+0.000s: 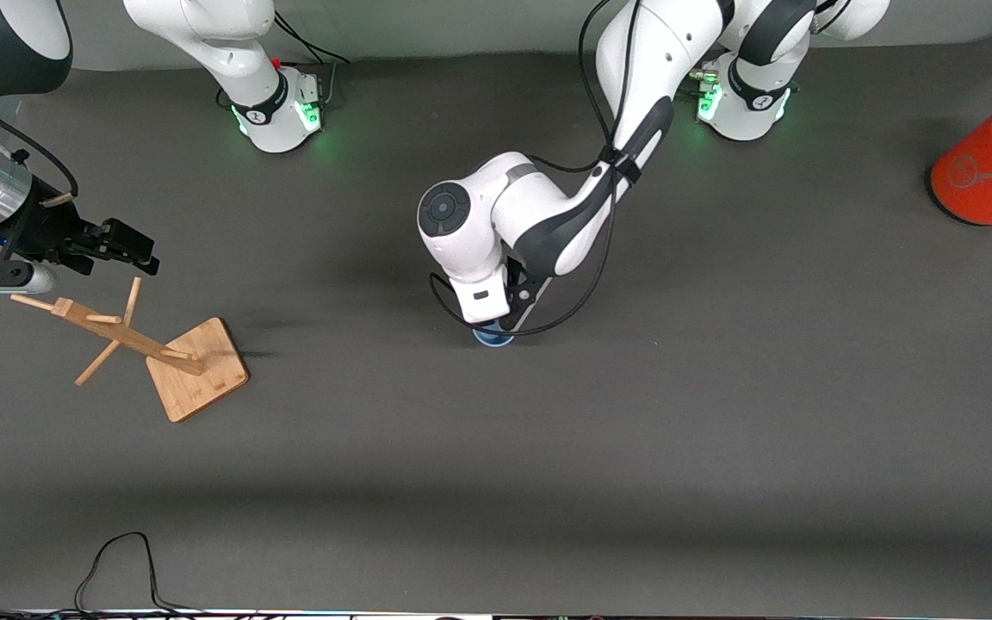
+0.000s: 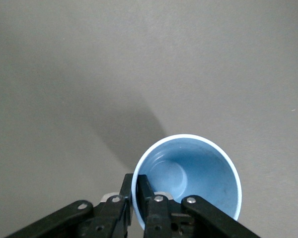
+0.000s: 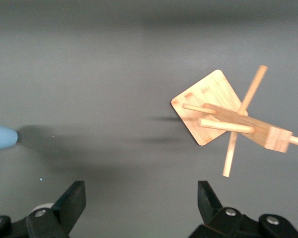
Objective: Rotate and upright cup with both arms
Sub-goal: 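Set the cup upright on the table and open the left gripper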
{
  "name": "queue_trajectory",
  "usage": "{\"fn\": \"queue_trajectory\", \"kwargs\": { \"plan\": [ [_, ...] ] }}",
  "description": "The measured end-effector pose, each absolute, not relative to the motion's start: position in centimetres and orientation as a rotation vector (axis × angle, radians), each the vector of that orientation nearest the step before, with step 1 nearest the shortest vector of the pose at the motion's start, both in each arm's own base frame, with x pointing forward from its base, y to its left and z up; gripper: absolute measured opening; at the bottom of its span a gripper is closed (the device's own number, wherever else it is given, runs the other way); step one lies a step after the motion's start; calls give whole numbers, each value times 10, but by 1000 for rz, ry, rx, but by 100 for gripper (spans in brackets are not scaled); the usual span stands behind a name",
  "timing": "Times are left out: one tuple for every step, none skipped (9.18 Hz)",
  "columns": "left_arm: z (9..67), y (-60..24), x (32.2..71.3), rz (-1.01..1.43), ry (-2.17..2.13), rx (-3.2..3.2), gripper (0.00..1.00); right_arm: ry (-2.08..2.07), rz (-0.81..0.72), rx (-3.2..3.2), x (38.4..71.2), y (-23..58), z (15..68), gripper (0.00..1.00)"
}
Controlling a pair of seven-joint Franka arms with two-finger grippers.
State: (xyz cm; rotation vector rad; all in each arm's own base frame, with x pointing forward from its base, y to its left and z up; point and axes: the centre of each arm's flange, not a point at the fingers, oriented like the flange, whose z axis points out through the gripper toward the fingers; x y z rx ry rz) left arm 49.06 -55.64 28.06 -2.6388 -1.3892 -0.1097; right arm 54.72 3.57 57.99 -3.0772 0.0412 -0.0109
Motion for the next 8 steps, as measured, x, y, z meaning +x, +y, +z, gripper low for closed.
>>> {"fn": "queue_trajectory", "kwargs": {
  "plan": [
    [279,-559,485,-111,-1375,-2635,9,23,-10,-3061,547,38,580,100],
    [279,-559,484,-113,-1370,-2631,16,20,-12,-3058,547,38,581,100],
    [278,-559,483,-114,-1366,-2629,23,23,-15,-3058,548,37,581,100],
    [275,-559,480,-113,-1358,-2625,42,30,-21,-3064,548,33,583,100],
    [273,-559,478,-112,-1352,-2623,61,43,-30,-3077,548,26,585,100],
    [273,-559,478,-114,-1350,-2622,73,71,-46,-3080,549,14,590,100],
    [273,-557,478,-129,-1335,-2613,80,98,-63,-3075,551,4,595,100],
    [279,-554,478,-144,-1268,-2621,98,117,-82,-3082,552,-6,600,100]
  ]
}}
